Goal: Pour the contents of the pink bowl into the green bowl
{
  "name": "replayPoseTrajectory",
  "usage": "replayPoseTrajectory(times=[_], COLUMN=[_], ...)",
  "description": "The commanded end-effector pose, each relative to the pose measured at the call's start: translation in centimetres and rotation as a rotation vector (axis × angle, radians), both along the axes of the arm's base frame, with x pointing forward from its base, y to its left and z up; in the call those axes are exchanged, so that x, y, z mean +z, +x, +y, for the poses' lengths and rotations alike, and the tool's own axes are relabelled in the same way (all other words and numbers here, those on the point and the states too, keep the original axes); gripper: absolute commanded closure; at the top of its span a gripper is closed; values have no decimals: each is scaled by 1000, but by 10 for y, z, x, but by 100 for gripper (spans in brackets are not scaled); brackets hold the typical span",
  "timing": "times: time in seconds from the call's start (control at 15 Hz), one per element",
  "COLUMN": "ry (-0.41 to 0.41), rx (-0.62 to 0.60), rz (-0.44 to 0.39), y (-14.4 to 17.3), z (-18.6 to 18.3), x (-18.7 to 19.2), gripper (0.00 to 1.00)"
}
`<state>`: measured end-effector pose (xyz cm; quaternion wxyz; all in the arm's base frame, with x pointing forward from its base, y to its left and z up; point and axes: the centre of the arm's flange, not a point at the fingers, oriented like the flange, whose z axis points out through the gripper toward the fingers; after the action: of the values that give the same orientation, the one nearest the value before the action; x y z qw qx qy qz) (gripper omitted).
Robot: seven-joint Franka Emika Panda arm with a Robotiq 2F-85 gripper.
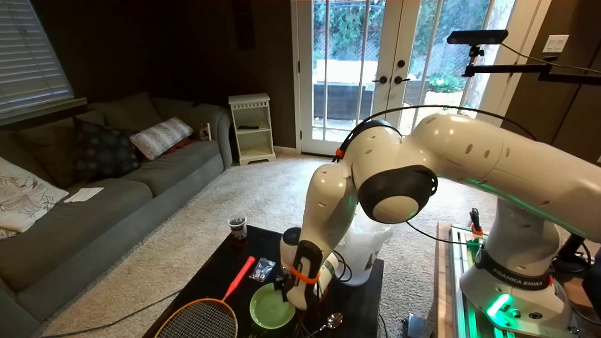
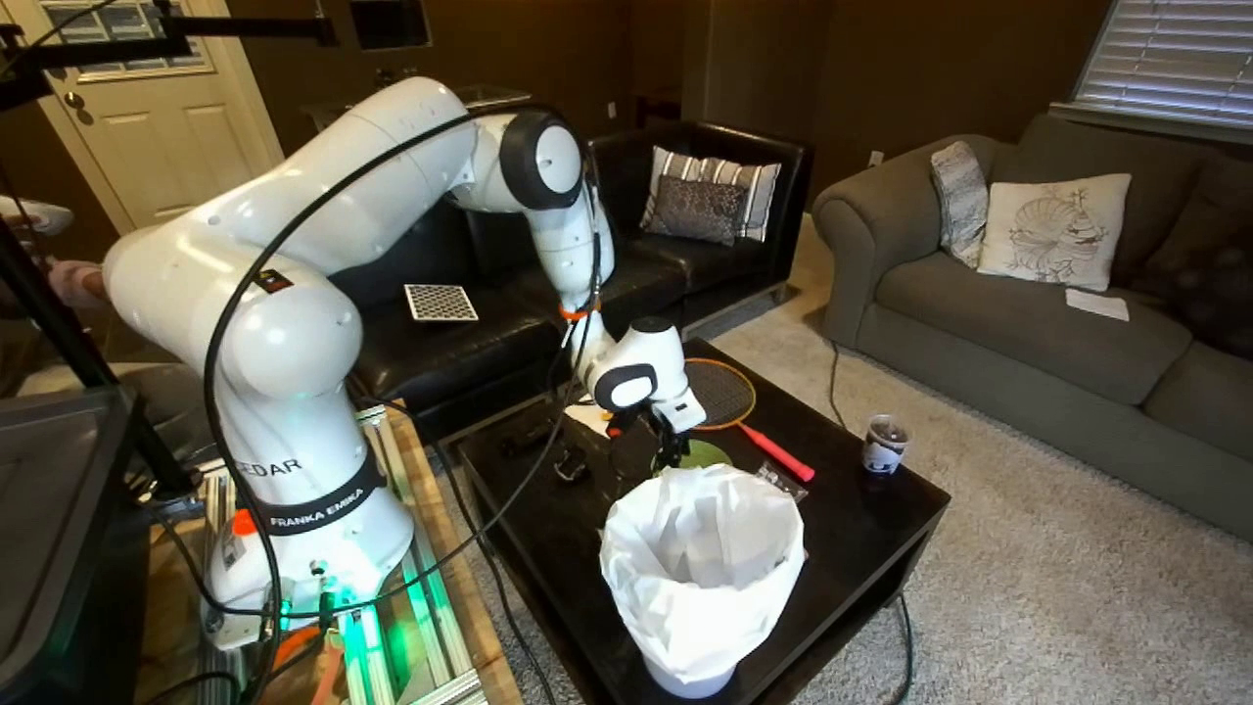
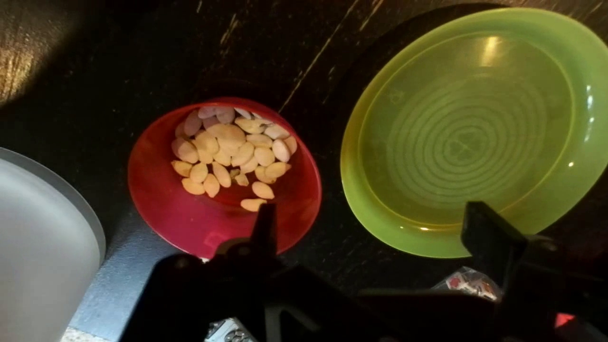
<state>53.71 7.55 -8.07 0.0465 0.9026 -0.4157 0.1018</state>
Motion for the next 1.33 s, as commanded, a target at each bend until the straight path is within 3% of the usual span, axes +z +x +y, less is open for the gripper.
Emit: replayPoseTrajectory(times=[0.0, 0.87, 0.93, 1.07, 1.27], ry=[-27, -47, -51, -62, -71], rx=[-50, -207, -212, -224, -241], rz=[43, 32, 31, 34, 43], y=[12, 31, 32, 33, 35], z=[9, -24, -26, -31, -36], x=[-18, -58, -59, -62, -67], gripper=[0, 2, 6, 29, 53])
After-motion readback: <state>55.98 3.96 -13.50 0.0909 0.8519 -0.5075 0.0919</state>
